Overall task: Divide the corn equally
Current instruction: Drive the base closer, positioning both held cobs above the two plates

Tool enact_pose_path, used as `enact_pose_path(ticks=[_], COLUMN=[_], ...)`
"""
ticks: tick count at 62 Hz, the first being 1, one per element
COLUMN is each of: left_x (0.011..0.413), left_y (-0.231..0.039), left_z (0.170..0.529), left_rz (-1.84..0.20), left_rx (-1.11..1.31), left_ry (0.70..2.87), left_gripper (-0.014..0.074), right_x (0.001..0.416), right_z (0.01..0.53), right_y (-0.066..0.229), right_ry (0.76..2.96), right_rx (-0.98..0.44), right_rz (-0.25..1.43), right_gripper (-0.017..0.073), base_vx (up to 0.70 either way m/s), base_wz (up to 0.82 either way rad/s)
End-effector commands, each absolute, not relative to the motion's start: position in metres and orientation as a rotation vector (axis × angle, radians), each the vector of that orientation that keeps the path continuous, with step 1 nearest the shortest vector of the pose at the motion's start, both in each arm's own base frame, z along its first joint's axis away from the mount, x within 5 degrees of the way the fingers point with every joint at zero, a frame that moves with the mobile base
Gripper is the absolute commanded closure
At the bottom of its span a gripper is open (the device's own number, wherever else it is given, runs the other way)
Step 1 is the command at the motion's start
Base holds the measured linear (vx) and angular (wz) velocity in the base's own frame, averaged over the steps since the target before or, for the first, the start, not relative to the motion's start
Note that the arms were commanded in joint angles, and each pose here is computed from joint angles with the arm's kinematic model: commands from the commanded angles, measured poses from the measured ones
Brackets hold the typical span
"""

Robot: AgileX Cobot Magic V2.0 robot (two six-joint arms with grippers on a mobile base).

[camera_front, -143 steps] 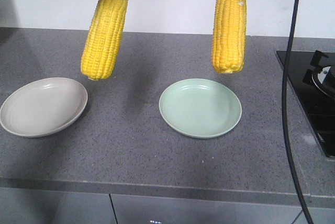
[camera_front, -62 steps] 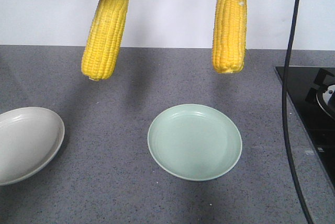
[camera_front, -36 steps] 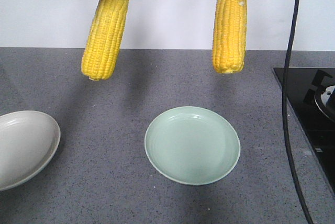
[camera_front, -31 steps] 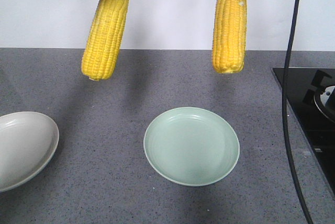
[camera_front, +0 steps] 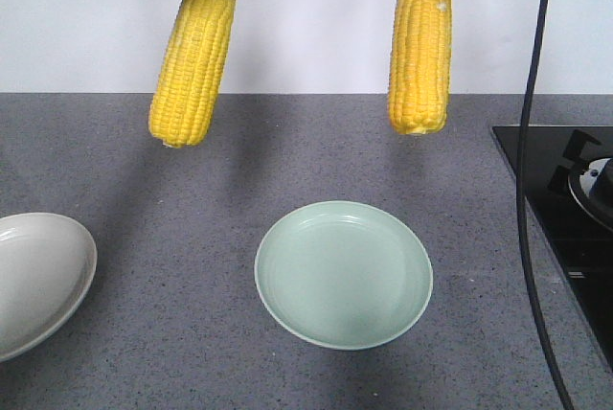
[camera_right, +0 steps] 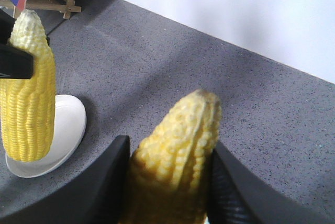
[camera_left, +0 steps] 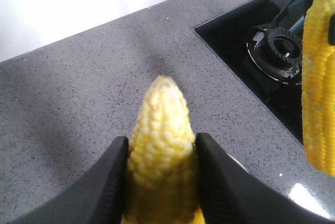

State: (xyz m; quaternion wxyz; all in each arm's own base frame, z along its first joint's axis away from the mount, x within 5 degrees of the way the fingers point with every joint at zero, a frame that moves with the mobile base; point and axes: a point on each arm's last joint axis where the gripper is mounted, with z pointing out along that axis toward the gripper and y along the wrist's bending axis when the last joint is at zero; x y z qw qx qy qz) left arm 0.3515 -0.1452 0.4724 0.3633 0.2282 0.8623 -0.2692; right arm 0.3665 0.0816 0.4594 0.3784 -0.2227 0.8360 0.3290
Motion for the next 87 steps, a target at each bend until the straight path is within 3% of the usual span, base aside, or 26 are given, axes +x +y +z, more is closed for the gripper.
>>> enact_pose_path(ticks=[1,87], left_x=[0.3295,0.3295], left_y=[-0.1427,-0.1427], left_z=[0.5026,0.5026], left_rz=[-0.732,-0.732], left_rx=[0.585,0.585], left_ry=[2.109,2.109], left_gripper=[0.0600,0.0600], right_x=[0.3450,0.3450], right_z=[0.4850,0.4850], right_y=[0.0829,0.0829], right_ry=[2.056,2.056], right_rx=[-0.606,-0.606], right_rz=[0.870,0.870], right_gripper=[0.0564,0.0564], base_vx=[0.02,0.00], base_wz=[-0.03,-0.01])
